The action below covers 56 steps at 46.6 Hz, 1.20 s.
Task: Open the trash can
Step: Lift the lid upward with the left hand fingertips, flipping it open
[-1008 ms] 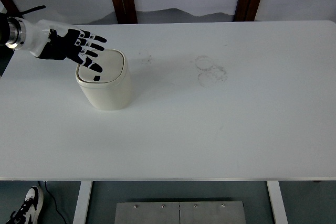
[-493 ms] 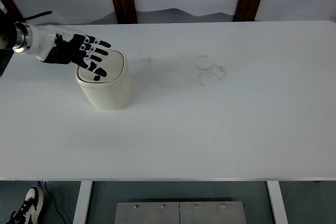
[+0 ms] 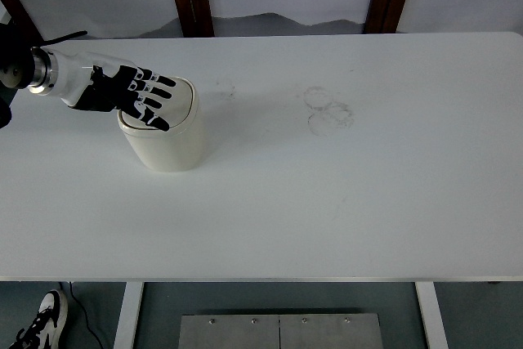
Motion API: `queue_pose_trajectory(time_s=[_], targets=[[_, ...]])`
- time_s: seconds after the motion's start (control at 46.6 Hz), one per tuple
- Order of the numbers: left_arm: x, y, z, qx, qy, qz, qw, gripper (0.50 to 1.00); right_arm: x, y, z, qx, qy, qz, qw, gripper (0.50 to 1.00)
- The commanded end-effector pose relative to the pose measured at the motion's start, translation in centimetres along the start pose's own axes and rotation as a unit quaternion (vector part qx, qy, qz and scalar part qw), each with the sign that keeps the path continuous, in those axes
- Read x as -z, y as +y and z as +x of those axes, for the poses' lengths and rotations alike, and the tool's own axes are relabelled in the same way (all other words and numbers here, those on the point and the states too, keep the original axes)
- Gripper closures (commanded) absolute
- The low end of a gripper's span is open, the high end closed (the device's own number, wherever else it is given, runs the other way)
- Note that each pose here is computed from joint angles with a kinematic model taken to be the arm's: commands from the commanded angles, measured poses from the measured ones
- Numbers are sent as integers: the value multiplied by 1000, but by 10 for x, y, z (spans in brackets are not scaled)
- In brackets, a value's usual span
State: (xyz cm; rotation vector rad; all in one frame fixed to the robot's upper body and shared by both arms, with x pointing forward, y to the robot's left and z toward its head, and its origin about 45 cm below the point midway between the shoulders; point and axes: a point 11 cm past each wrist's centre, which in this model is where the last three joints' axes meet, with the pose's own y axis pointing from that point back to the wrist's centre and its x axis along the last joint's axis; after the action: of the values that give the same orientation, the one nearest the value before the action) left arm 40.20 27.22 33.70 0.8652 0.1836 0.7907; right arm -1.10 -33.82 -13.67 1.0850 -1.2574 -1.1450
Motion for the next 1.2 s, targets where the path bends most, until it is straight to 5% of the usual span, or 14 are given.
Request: queue_pose_trajectory(time_s=[0.0, 0.515, 1.18], targets=[[2, -1, 0, 1, 1, 1, 1000, 500, 0, 0, 0, 0, 0, 0, 1000, 505], [2, 1, 3, -3, 4, -1, 1000, 500, 0, 0, 0, 0, 0, 0, 1000, 505], [-52, 37, 28, -50, -14, -67, 996, 500, 0, 0, 0, 1, -2, 0, 1000, 505]])
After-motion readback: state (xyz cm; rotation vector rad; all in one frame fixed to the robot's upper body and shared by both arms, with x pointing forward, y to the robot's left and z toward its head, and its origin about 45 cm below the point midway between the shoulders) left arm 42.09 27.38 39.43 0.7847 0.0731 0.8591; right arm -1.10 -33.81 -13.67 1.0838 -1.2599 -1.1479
